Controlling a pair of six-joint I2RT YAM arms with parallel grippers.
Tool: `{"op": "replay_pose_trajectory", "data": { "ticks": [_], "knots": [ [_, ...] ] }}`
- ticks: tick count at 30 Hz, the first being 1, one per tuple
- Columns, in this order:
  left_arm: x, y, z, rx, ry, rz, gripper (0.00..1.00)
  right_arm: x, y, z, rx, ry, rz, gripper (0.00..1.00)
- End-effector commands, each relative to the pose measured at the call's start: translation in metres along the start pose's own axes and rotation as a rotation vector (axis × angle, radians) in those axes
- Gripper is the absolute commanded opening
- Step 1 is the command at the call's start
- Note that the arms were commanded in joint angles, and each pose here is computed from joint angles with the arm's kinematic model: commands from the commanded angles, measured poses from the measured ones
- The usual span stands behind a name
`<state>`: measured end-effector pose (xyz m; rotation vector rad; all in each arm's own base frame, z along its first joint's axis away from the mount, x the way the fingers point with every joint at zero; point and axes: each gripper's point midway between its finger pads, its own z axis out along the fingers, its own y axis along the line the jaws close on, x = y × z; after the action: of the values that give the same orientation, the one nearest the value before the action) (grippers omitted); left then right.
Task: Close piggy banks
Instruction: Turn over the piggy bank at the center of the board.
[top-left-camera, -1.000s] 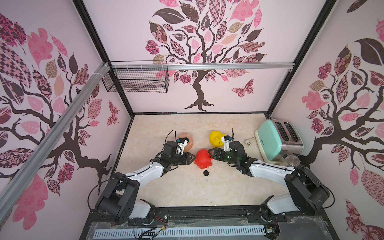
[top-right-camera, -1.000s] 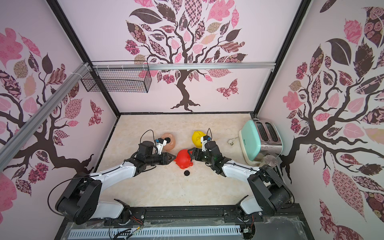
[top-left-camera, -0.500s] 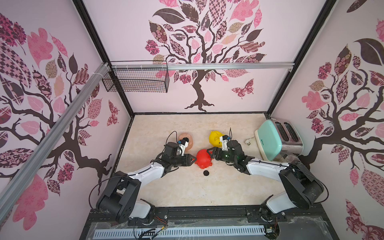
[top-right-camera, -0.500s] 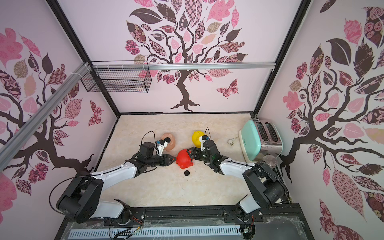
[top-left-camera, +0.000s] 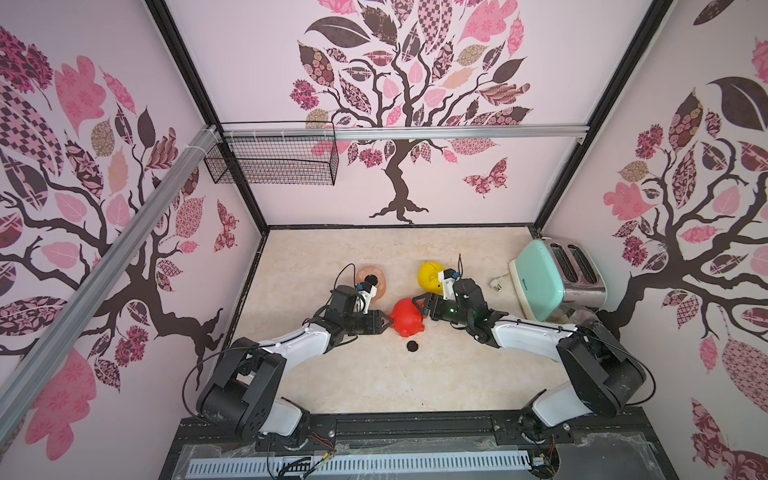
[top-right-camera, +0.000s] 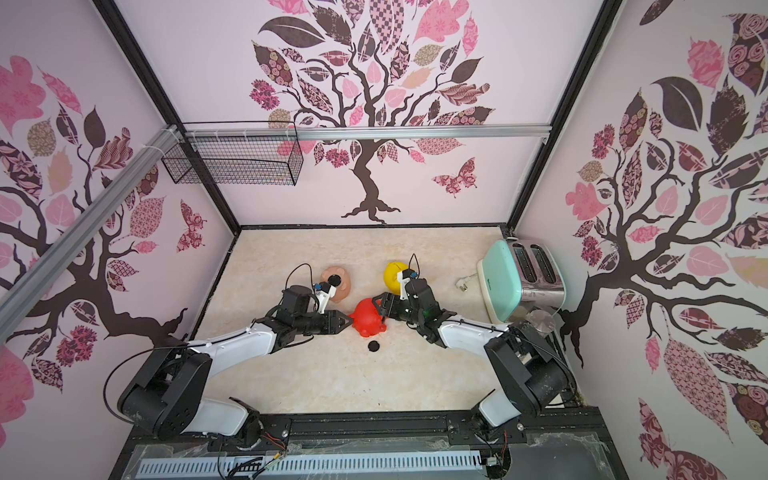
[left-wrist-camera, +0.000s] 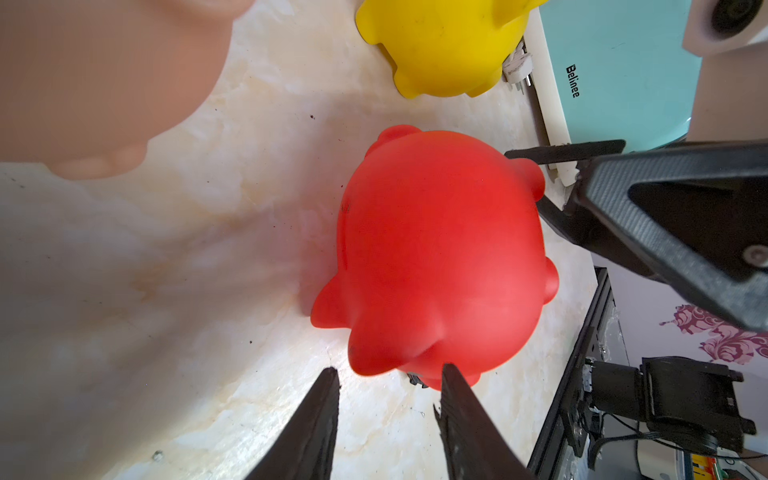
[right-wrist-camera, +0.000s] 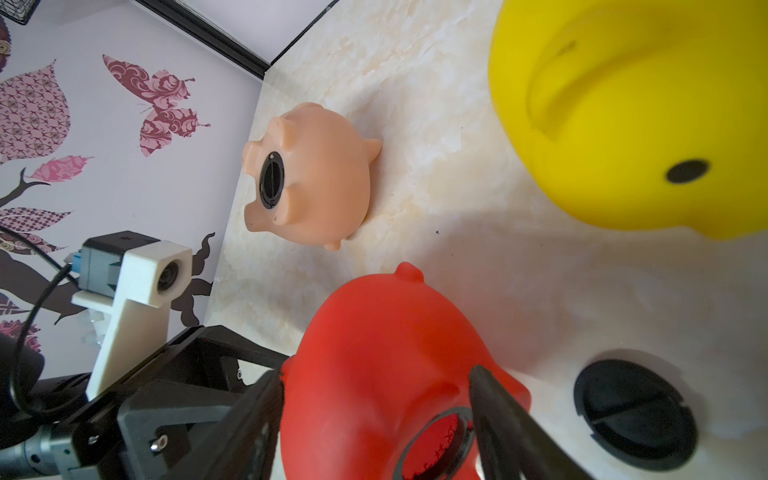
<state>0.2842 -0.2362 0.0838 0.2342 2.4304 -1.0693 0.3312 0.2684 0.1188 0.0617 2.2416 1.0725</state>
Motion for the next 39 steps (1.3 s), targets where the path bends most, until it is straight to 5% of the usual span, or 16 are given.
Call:
{"op": "replay_pose_trajectory", "data": {
  "ticks": [1,39],
  "knots": [
    [-0.008,-0.003,0.001,0.0,-0.015,0.009,0.43,-0.008,0.012,0.004,-0.025,-0.004,-0.013,0.73],
    [-0.015,0.006,0.002,-0.057,-0.039,-0.018,0.45,-0.008,0.011,0.014,-0.012,0.021,-0.019,0.72]
  ]
}}
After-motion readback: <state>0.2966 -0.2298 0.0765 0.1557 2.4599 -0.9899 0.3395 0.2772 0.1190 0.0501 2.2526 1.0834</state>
